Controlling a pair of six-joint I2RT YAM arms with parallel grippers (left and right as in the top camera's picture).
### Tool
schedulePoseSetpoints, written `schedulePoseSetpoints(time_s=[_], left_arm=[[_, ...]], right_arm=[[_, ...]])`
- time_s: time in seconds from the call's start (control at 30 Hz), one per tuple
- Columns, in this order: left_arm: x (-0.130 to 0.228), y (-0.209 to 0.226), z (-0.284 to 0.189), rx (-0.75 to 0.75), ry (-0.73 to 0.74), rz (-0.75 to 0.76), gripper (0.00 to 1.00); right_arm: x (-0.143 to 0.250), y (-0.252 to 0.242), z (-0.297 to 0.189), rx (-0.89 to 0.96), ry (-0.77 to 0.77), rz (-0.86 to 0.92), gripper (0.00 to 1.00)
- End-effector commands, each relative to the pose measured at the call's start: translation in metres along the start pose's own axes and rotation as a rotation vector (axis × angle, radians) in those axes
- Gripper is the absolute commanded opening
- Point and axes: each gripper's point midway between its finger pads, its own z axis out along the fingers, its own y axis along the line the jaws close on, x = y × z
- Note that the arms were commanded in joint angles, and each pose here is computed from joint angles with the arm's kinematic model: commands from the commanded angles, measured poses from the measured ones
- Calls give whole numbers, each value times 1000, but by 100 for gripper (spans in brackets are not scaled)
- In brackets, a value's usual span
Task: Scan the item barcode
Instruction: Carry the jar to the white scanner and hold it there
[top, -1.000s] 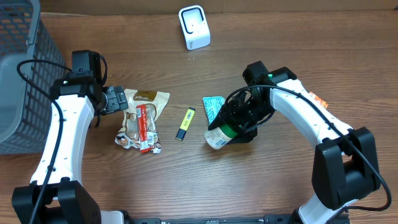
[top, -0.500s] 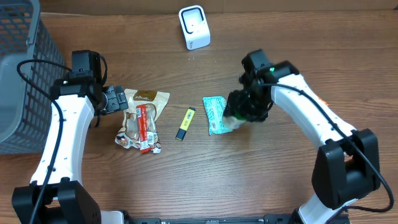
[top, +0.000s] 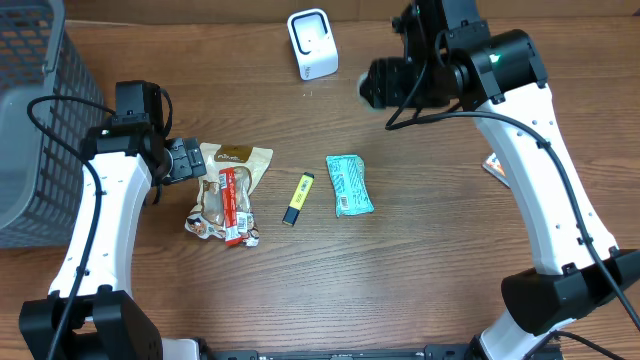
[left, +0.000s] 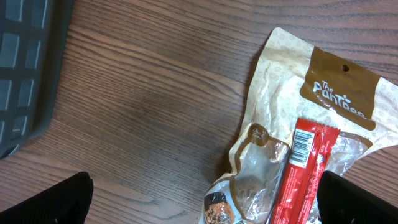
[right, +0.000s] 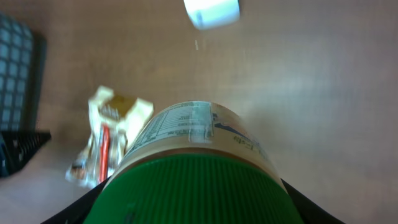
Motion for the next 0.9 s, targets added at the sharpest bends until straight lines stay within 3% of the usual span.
schedulePoseSetpoints(time_s=[0.0, 0.4, 0.87], left_arm=[[-2, 3, 1, -12, -1, -7, 100], [-2, 2, 1, -12, -1, -7, 100], [-2, 3, 1, -12, -1, -7, 100]], right_arm=[[-37, 8, -4, -15, -143, -94, 4], [-118, 20, 95, -86, -370, -155, 4], [-152, 7, 209, -129, -528, -186, 4]])
